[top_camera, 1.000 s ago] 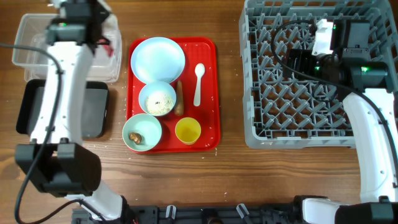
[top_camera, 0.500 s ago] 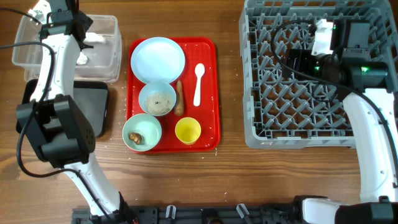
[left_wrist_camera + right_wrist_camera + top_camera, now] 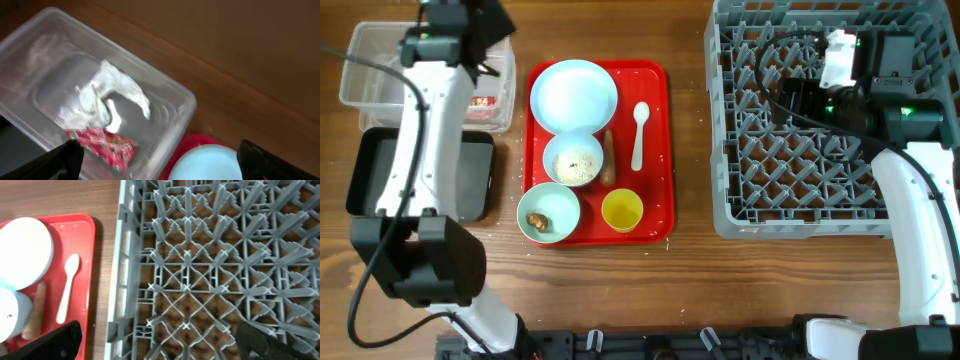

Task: Sort waste into correct bins and load items into the dishwasher rack
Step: 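Move the left gripper to the rice bowl and grasp its rim, then tip the rice bowl over the black tray to pour out the rice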

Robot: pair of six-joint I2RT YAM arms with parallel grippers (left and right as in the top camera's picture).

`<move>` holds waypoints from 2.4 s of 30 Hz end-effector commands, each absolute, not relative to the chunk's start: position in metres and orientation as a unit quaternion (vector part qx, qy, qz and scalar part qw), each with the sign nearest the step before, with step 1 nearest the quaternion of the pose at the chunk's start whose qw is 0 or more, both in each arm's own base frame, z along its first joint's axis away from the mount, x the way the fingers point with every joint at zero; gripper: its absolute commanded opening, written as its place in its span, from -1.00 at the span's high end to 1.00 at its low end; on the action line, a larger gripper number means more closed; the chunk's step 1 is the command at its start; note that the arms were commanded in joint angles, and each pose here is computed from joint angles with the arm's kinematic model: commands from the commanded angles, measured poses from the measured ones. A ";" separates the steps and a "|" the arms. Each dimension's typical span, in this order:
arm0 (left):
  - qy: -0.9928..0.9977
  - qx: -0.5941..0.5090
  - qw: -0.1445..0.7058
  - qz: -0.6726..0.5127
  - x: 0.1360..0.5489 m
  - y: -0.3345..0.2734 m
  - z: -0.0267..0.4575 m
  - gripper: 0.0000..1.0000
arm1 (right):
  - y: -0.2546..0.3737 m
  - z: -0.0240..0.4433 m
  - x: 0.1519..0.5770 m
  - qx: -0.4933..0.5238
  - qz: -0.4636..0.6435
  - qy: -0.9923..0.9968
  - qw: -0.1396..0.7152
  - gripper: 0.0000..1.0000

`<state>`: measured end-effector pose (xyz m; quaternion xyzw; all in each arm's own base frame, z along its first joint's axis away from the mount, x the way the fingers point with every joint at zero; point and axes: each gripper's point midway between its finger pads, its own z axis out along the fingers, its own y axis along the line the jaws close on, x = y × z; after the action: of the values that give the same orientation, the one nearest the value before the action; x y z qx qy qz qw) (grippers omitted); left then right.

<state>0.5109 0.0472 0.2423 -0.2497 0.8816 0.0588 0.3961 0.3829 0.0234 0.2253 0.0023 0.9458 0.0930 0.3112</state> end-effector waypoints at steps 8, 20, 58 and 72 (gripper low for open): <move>0.959 -0.090 0.264 -0.038 0.451 -0.095 0.211 -0.99 | 0.030 0.234 0.389 0.000 0.117 0.940 0.322 -0.99; 0.983 -0.022 0.181 -0.034 0.396 -0.149 0.193 -1.00 | 0.030 0.233 0.388 0.001 0.117 0.941 0.318 -0.99; 0.996 -0.062 0.053 -0.040 0.373 -0.160 0.039 0.24 | 0.030 0.232 0.387 0.001 0.117 0.941 0.317 -0.99; 0.996 -0.064 0.052 -0.032 0.369 -0.156 0.027 0.92 | 0.030 0.232 0.387 0.001 0.117 0.941 0.316 -1.00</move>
<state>0.3727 -0.1562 0.0322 -0.0662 0.9953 -0.0356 0.0611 0.3821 0.0287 0.2260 -0.0008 0.9446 0.1086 0.3096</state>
